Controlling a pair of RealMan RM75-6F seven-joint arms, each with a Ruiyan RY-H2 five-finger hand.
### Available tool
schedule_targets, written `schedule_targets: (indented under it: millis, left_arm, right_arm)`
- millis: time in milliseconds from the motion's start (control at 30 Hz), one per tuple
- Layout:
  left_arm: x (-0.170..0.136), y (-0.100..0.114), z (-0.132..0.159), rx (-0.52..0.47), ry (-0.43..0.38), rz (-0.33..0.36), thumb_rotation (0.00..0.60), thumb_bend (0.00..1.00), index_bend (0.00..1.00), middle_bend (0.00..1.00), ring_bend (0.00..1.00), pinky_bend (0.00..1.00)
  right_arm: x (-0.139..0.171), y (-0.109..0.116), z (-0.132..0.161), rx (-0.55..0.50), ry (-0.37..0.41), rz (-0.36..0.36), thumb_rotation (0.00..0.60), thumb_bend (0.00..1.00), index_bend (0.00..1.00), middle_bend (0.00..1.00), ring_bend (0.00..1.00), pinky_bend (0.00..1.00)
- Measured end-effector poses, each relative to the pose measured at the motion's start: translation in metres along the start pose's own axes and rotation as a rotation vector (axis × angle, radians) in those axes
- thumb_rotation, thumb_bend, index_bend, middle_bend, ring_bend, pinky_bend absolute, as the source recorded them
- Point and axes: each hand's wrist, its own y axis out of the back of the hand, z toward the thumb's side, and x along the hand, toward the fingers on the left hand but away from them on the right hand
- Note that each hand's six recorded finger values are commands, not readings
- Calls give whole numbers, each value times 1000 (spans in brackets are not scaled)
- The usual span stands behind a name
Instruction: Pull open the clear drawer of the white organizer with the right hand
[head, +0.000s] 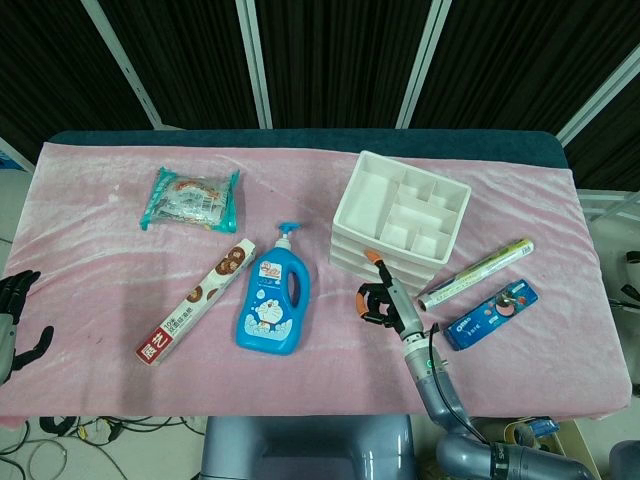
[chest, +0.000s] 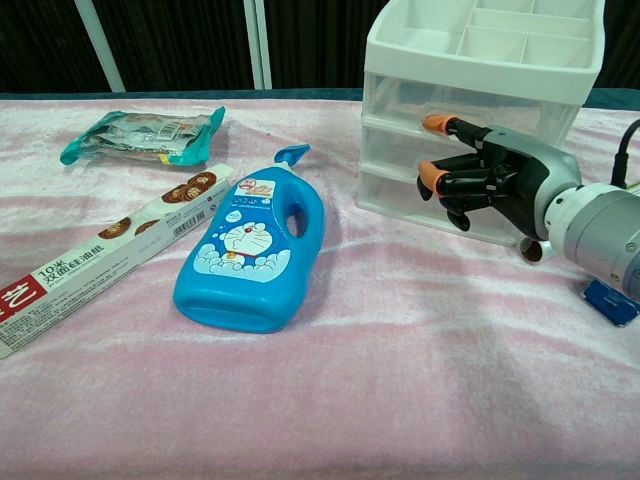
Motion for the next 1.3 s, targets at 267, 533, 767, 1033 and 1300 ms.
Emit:
schedule_targets:
  millis: [267,533,767,1033,1300]
  left_arm:
    - [-1,1,0,1,-1,4,600,365,101,97,76,94]
    - [0,0,0,2,-1,0,600,366,101,97,76,93]
    - [-2,0,0,4,-4,-1,600,366,101,97,76,93]
    - [-3,1,0,1,1,3,600,366,101,97,76,95]
    - [-2,1,-1,1,8,1,600,365,101,97,76,98]
  right_arm:
    - [0,-1,-2,-3,-7,4,600,503,0,688,807,782]
    - [-1,0,-2,-8,-5,2,600,502,0,689,808,782]
    - [-1,-2,-3,-7,-7,8,600,502,0,689,808,782]
    - [-1,-5,-5,-6,-12,18,600,502,0,689,807,782]
    - [-1,-5,-4,-8,-12,28,600,502,0,689,808,782]
